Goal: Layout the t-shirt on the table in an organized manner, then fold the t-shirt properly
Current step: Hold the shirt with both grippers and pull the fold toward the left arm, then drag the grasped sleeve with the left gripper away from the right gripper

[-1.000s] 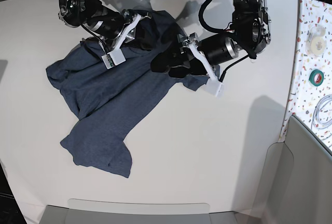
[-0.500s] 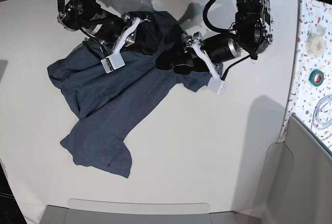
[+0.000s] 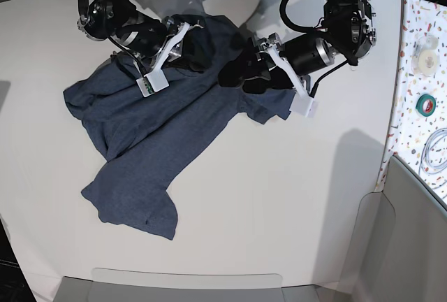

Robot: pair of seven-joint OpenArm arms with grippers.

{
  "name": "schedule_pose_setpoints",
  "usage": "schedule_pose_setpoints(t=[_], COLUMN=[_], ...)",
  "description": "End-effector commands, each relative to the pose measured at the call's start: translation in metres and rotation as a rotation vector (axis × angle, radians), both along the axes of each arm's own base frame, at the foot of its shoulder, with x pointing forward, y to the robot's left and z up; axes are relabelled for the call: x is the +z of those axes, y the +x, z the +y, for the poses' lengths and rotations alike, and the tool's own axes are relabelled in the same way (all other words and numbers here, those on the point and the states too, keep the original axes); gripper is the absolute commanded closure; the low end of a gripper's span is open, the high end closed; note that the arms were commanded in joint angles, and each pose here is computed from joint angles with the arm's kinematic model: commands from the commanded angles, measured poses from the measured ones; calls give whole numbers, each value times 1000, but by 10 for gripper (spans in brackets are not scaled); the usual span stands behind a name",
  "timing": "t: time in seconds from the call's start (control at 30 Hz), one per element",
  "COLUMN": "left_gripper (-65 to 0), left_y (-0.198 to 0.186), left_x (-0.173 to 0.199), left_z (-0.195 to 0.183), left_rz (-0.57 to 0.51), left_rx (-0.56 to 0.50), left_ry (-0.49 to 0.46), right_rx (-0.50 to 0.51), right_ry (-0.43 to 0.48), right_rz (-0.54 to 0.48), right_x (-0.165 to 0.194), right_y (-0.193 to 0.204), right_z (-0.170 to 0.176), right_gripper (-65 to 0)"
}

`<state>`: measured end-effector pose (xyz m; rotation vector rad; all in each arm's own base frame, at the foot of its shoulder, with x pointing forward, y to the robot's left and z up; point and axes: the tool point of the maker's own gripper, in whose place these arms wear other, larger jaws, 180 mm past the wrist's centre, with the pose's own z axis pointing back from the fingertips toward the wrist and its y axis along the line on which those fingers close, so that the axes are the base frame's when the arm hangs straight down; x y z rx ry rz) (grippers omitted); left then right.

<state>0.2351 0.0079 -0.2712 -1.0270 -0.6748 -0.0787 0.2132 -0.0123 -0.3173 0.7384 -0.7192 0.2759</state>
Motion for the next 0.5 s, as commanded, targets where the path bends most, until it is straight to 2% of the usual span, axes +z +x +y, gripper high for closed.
schedule_pose_setpoints(t=[0.0,0.27,0.4,0.47], left_gripper=[-475,-475,-475,-476], left_y=[2,0,1,2], left_x=[16,23,23,21], left_z=[-2,6,5,6], left_rz=[-41,-27,-27,17], left_rx=[1,21,18,39], left_ry=[-50,-114,-110,-123], right_rx=[-7,-4,-75,-96], right_ry=[23,31,45,57], right_rz=[-36,-21,34,39], right_x=[10,9,5,7], right_y=[4,0,3,5], right_z=[2,7,4,5], right_gripper=[-15,-15,-16,-16])
